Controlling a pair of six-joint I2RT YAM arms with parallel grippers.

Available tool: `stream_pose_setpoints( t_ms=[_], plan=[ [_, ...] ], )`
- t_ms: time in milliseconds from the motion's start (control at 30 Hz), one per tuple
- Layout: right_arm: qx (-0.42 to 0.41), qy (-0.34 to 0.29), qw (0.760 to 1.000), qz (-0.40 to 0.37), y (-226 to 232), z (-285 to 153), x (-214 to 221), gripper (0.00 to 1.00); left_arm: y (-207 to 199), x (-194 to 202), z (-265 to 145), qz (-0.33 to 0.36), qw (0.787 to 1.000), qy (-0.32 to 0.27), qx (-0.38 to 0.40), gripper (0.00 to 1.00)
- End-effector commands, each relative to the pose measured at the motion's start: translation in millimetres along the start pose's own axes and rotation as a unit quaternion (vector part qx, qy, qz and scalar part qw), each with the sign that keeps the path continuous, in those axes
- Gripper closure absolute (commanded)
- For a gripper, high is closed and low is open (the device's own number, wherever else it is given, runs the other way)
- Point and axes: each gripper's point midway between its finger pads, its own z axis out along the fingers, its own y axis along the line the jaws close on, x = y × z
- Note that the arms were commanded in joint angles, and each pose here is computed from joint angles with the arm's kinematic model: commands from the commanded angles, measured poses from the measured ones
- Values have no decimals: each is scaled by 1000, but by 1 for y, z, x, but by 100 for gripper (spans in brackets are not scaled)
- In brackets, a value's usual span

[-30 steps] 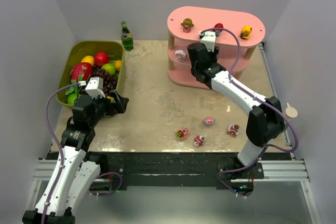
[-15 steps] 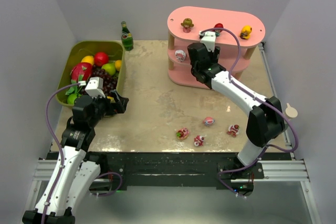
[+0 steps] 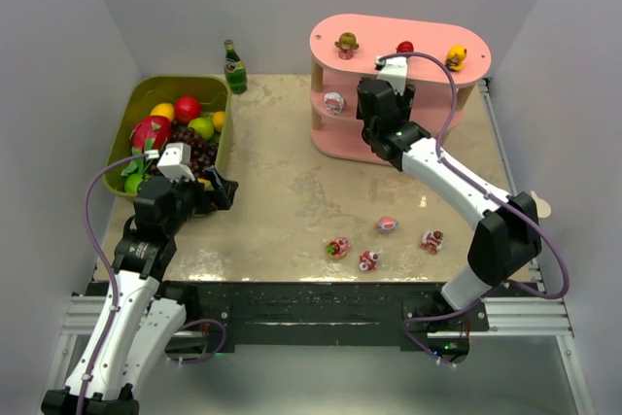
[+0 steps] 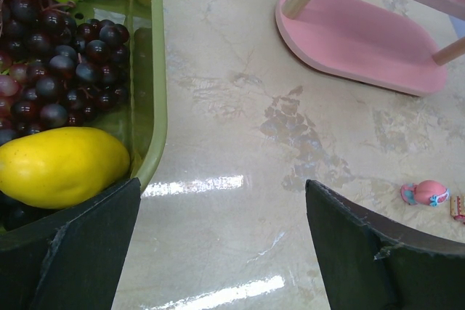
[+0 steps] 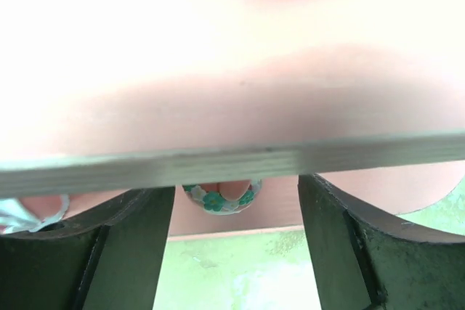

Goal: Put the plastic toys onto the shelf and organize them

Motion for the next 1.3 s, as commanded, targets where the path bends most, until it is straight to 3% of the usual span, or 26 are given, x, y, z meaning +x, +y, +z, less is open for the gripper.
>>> stream_pose_setpoints(
  t_ms=[0, 533, 767, 900, 967, 1100, 1267],
  plan=[
    [-42, -26, 998, 29, 3, -15, -25, 28, 2, -1, 0, -4, 1000, -2, -3, 0],
    [-144, 34, 988, 44, 0, -61, 5, 26, -2, -5, -4, -3, 1000, -13, 4, 1],
    [-77, 106, 990, 58, -48, -77, 88, 25, -6, -8, -7, 0, 1000, -21, 14, 1],
    [-106, 147, 982, 48, -54, -90, 135, 23, -8, -9, -10, 2, 999, -25, 22, 0],
    [-121, 158, 979, 41, -58, -97, 153, 17, -10, -10, -10, 2, 999, -28, 24, 0],
    [-166, 177, 969, 45, -58, -113, 181, 8, -11, -10, -11, 3, 999, -29, 30, 1],
    [-217, 205, 953, 44, -47, -125, 207, 6, -12, -10, -11, 3, 999, -30, 31, 0]
  ],
)
